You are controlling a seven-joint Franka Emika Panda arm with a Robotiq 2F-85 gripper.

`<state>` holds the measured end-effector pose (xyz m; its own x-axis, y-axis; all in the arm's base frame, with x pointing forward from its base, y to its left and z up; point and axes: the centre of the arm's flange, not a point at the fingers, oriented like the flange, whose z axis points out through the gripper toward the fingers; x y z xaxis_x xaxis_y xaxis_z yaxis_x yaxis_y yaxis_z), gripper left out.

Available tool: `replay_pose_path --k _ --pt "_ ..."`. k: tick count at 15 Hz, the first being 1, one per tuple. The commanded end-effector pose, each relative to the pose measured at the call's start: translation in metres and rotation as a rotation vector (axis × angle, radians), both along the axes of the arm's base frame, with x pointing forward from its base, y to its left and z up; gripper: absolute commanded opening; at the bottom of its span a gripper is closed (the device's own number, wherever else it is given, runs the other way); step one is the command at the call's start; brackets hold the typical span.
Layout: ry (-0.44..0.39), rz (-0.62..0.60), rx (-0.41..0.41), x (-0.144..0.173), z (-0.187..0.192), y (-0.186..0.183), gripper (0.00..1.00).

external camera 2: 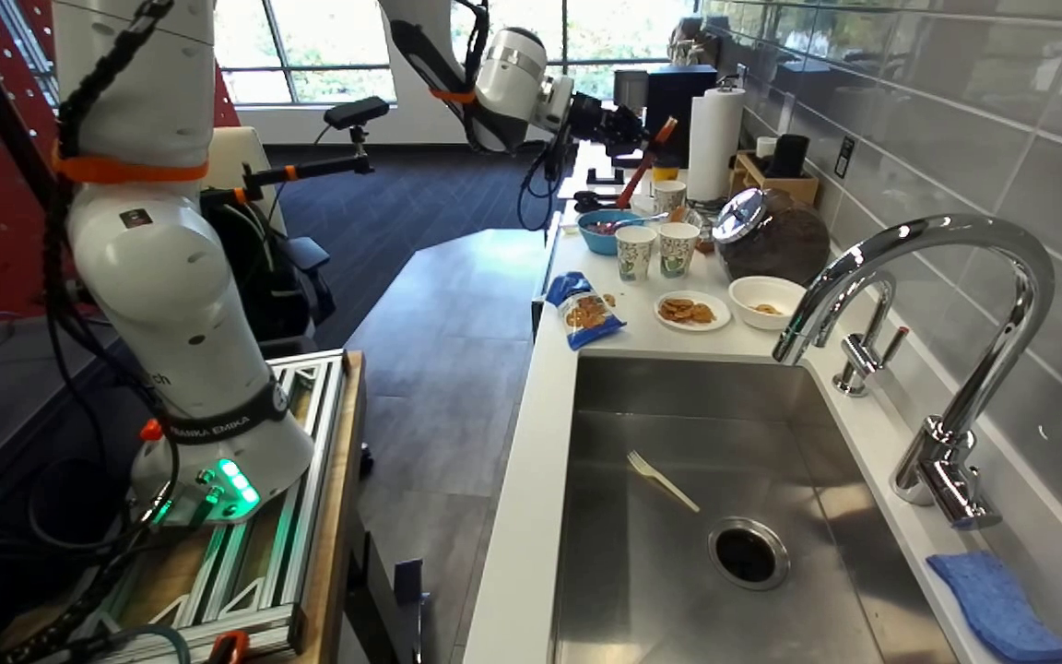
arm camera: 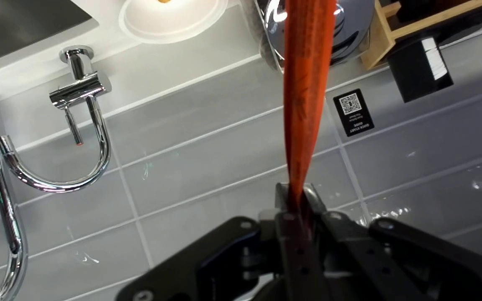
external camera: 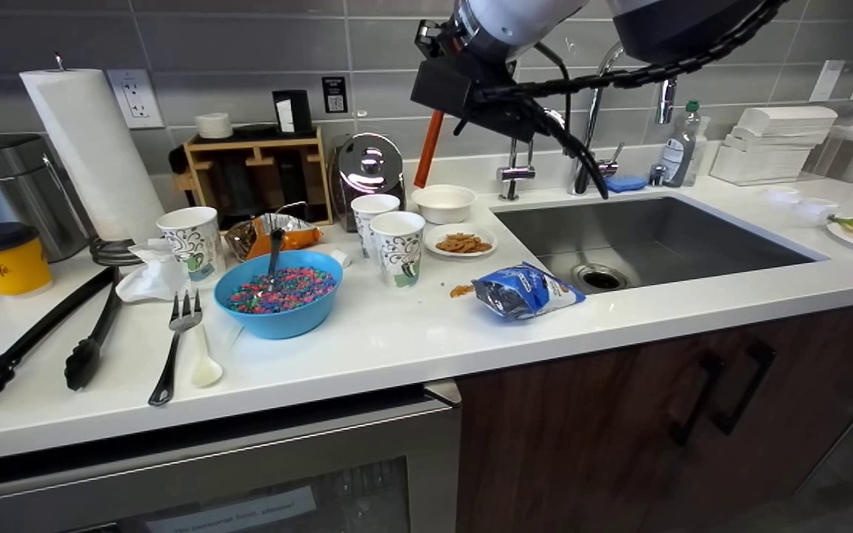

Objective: Place the packet of chopsticks in the cup to the right of the blue bowl

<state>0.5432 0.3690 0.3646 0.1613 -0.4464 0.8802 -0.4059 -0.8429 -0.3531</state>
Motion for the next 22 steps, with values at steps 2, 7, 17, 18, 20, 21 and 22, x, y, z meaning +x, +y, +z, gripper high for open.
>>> replay_pose_path --k 2,7,17,18,20,21,22 --pt "-0.079 -0.015 -0.005 0.008 -0.029 0.008 0.02" --pt "-0.088 -0.006 -0.034 0.020 -0.054 0.023 0.02" --pt "-0.152 0.049 -0.099 0.029 -0.094 0.052 0.02" --pt "-0.150 0.053 -0.112 0.029 -0.099 0.053 0.02" --pt "-0.137 0.056 -0.126 0.028 -0.108 0.052 0.02" --pt "-0.123 0.055 -0.131 0.027 -0.112 0.051 0.02" --pt "-0.110 0.055 -0.138 0.026 -0.117 0.049 0.02"
